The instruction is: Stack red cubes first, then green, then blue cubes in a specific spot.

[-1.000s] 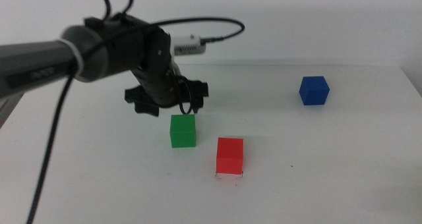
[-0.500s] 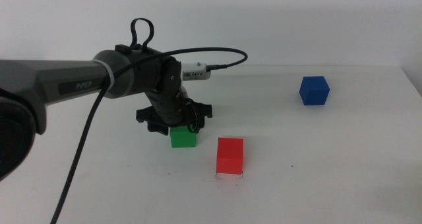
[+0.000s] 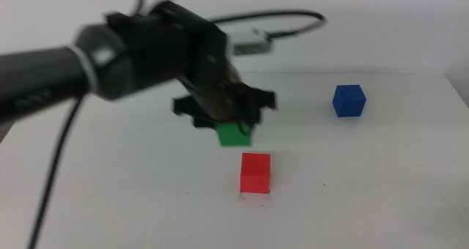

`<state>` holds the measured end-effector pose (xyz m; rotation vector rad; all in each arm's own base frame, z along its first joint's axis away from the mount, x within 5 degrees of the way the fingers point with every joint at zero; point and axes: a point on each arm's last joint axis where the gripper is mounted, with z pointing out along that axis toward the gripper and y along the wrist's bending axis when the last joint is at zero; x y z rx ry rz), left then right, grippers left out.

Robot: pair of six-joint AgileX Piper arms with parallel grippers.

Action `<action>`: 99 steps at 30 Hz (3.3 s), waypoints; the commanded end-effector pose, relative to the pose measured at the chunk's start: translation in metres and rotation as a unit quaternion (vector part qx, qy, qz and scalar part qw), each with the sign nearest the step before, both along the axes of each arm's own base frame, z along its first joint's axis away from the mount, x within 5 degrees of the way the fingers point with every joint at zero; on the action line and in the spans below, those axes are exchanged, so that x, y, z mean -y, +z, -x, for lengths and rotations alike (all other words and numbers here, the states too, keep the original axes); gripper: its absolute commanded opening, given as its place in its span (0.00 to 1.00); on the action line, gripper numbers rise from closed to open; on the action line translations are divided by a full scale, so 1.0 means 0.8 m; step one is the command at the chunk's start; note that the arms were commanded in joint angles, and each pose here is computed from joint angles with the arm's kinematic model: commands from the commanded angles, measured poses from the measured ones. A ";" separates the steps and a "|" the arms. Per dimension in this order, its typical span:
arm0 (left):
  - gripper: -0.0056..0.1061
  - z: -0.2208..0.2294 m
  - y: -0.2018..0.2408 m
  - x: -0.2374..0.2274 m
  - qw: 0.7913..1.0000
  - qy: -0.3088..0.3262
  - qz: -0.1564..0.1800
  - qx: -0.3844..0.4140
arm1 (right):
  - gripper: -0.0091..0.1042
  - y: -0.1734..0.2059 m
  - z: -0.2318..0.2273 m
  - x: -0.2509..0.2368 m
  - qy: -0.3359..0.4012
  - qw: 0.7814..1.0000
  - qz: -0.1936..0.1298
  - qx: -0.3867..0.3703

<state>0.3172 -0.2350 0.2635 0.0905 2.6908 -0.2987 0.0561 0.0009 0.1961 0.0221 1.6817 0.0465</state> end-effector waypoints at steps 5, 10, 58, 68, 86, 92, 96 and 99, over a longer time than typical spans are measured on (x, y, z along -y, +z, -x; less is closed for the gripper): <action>0.15 0.012 -0.029 0.041 1.000 -0.005 0.006 -0.004 | 0.90 0.000 0.000 0.000 -0.002 1.000 0.003 0.007; 0.15 0.011 -0.046 0.049 1.000 -0.011 0.002 -0.009 | 0.90 0.000 0.000 0.000 -0.002 1.000 0.003 0.007; 0.88 0.059 0.117 -0.023 0.971 -0.174 -0.033 0.159 | 0.90 0.000 0.000 0.000 -0.002 1.000 0.003 0.007; 0.88 0.221 0.255 -0.147 0.941 -0.239 0.014 0.240 | 0.90 0.000 0.000 0.000 -0.002 1.000 0.003 0.007; 0.88 0.269 0.282 -0.186 0.929 -0.222 0.051 0.292 | 0.90 0.000 0.000 0.000 -0.002 1.000 0.003 0.007; 0.88 0.268 0.283 -0.186 0.928 -0.221 0.054 0.296 | 0.90 0.000 0.000 0.000 -0.002 1.000 0.003 0.007; 0.88 0.268 0.283 -0.186 0.928 -0.221 0.054 0.296 | 0.90 0.008 0.000 0.001 -0.002 0.999 0.024 0.039; 0.88 0.268 0.283 -0.186 0.928 -0.221 0.054 0.296 | 0.90 0.006 0.000 0.000 -0.005 0.999 -0.031 0.030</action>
